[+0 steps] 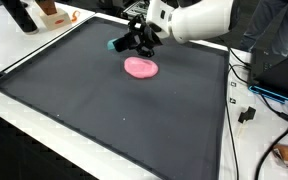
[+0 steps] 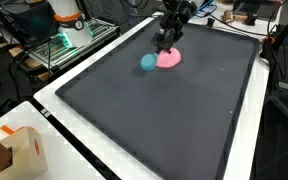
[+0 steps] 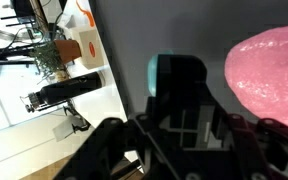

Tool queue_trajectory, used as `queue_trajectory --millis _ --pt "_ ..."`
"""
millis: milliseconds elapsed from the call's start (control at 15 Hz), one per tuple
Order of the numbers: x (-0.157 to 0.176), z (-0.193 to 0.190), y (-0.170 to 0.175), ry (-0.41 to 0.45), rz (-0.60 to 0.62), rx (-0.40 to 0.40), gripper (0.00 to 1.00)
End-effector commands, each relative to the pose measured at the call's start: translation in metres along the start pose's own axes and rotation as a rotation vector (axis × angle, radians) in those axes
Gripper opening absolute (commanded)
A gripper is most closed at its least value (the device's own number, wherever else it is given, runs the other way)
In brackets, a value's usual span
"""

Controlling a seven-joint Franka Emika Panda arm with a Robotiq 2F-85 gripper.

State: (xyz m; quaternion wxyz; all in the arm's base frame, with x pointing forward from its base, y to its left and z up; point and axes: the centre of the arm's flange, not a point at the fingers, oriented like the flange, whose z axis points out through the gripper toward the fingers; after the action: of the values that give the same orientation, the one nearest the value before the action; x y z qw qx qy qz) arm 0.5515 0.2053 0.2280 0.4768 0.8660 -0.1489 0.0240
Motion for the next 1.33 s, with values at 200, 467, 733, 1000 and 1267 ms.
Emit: queue_trajectory --millis 200,467,733,1000,1267 --pt "-0.003 -0.019 0.059 -0.012 -0.117 0.191 0.26" --pt "0.002 -0.031 0.099 0.003 -0.18 0.357 0.26" --pt "0.008 -0.03 0.133 0.026 -0.235 0.572 0.26" --pt "0.015 -0.012 0.154 0.043 -0.271 0.794 0.26" --pt "0.02 0.013 0.163 0.041 -0.305 1.017 0.26"
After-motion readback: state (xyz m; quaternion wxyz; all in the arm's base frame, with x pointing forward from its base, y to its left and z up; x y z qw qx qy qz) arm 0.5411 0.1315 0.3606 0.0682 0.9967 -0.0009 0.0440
